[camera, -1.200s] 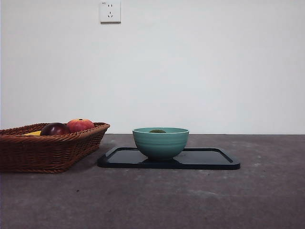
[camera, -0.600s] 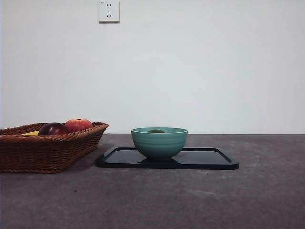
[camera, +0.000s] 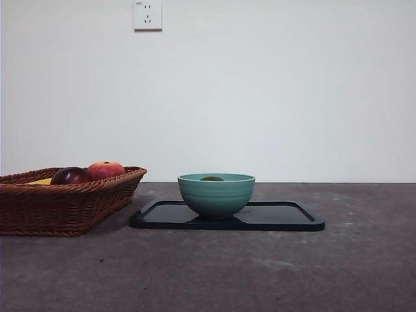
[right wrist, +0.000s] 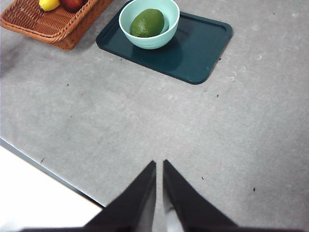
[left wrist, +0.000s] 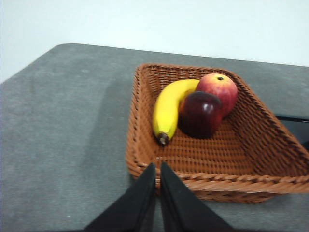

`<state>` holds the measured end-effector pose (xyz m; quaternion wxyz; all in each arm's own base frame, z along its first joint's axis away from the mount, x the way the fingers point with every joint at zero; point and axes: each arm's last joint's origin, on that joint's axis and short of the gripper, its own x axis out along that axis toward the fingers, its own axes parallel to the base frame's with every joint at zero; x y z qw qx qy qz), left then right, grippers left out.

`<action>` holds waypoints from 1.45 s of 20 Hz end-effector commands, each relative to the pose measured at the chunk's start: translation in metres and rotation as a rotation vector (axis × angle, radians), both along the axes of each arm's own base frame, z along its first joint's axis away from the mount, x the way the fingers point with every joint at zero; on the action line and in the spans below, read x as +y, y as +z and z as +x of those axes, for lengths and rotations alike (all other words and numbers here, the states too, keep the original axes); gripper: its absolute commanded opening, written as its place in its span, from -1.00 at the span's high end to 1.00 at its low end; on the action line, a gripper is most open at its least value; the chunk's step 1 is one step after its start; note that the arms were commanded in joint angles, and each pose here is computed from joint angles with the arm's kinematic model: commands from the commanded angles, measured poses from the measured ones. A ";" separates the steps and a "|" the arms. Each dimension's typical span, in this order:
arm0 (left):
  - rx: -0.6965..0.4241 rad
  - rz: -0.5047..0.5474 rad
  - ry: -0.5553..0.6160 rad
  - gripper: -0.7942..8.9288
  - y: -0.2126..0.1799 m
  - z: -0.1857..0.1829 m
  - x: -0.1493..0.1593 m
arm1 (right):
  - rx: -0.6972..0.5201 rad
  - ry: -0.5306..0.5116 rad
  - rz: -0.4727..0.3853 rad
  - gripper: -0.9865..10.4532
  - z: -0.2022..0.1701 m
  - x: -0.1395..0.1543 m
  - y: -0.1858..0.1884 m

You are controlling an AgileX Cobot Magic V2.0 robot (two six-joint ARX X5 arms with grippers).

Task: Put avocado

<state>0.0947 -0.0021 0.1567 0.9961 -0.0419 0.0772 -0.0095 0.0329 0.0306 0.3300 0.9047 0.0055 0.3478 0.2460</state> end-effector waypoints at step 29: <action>0.024 0.095 -0.019 0.80 -0.008 0.001 0.000 | -0.661 -0.373 0.025 0.79 0.041 -0.017 -0.072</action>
